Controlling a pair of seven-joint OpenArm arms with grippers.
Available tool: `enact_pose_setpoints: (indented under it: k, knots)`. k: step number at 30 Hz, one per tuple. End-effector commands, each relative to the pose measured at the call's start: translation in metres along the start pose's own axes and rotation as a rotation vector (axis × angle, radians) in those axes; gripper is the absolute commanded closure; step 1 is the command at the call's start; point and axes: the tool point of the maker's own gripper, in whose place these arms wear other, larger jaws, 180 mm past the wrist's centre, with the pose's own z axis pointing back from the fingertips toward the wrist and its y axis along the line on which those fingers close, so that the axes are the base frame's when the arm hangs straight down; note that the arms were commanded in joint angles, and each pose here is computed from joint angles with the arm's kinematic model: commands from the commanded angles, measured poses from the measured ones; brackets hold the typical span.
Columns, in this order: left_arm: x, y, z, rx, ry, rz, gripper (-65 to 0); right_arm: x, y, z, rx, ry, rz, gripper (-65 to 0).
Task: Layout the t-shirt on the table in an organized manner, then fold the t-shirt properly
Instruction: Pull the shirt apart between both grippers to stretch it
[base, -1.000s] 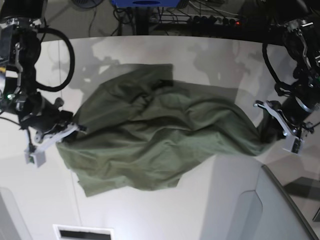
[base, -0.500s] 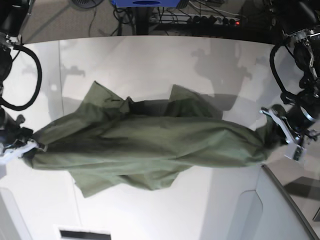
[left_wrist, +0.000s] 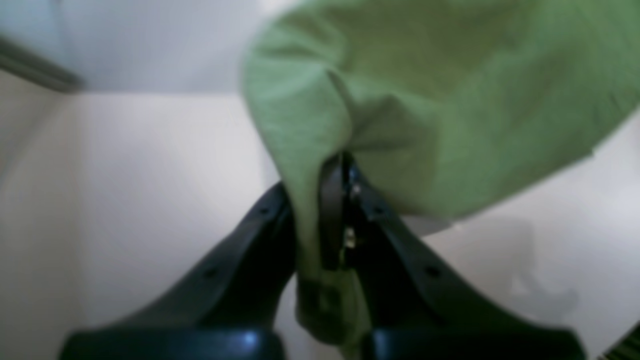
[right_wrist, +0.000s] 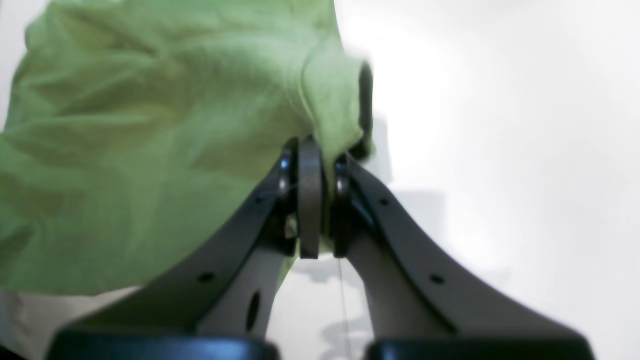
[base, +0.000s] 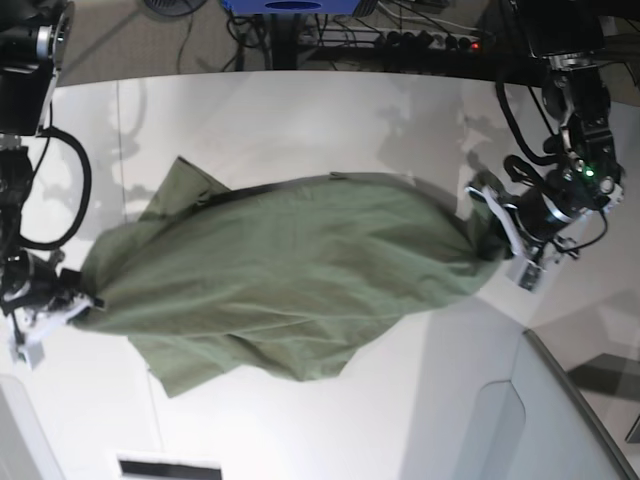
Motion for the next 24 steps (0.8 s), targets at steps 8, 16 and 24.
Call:
enact_pose_setpoints:
  k: [8,16,24]
  knots:
    - [0.027,0.005,0.04,0.063,-0.084,-0.115,0.0,-0.016,-0.014,0.079,-0.074,-0.166,-0.06,0.0]
    - [0.053,0.008,0.05,0.089,-0.144,-0.161,0.0,0.001,-0.005,0.1,-0.076,-0.247,-0.032,0.0]
    - [0.076,0.029,0.04,0.151,-0.125,-0.157,0.0,0.084,0.001,0.034,-0.007,-0.224,-0.038,0.0]
